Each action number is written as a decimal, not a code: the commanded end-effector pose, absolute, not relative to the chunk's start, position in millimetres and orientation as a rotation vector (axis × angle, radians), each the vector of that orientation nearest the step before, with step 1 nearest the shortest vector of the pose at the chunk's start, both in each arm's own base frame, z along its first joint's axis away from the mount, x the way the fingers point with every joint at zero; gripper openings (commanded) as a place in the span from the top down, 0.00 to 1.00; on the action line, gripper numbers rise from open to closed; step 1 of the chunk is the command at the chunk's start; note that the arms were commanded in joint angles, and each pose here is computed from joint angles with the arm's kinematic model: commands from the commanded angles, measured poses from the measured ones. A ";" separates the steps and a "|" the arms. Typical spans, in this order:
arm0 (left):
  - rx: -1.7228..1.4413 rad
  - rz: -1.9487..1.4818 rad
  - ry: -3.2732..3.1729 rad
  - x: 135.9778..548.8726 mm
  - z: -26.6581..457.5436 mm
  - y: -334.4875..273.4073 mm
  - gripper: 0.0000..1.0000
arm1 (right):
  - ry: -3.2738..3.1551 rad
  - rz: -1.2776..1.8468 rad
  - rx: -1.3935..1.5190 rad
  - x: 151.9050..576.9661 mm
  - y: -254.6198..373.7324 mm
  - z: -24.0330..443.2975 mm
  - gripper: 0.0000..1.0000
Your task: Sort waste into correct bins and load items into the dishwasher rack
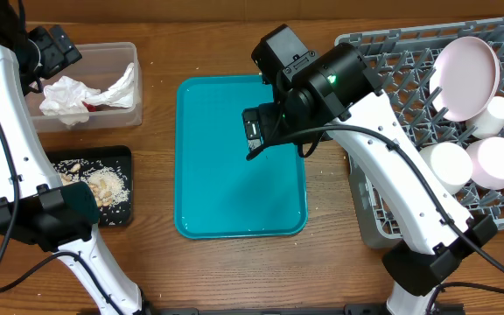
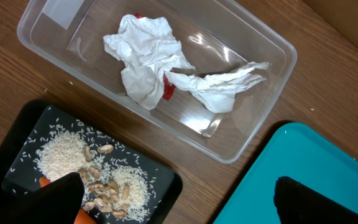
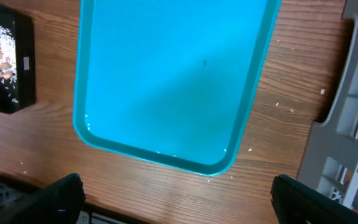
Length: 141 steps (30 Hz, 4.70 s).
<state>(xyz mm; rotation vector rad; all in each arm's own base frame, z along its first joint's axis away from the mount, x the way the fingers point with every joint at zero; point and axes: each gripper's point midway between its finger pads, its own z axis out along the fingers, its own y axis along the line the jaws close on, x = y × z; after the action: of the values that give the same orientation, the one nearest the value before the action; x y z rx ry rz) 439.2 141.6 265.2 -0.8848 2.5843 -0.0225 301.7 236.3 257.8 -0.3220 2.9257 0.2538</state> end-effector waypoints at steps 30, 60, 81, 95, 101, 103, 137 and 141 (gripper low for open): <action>-0.897 -0.014 2.550 433.3 278.5 140.4 0.00 | 2.146 0.576 -0.132 296.2 86.6 312.4 0.00; -0.897 -0.014 2.551 433.3 278.5 140.4 0.00 | 1.576 0.299 0.141 245.6 14.0 174.7 0.00; -0.897 -0.014 2.550 433.3 278.5 140.4 0.00 | 1.583 0.252 0.191 246.3 3.7 171.1 0.00; -0.897 -0.014 2.551 433.3 278.5 140.4 0.00 | 1.583 0.252 0.191 246.3 3.7 171.1 0.00; -0.837 0.014 2.671 412.6 269.3 134.7 0.00 | 1.583 0.252 0.191 246.3 3.7 171.1 0.00; -0.714 -0.046 2.715 416.3 266.7 120.2 0.00 | 1.583 0.252 0.191 246.3 3.7 171.1 0.00; -0.064 -0.126 1.944 287.2 200.1 -12.3 0.00 | 1.583 0.252 0.191 246.3 3.7 171.1 0.00; -0.076 -0.101 1.770 272.9 194.6 -6.4 0.00 | 1.583 0.252 0.191 246.3 3.7 171.1 0.00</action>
<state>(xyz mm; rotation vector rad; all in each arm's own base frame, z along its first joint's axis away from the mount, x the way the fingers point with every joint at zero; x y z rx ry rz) 283.7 -12.9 206.2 -0.0619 1.8347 -0.1380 246.1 7.0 173.2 0.1778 1.5877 0.2637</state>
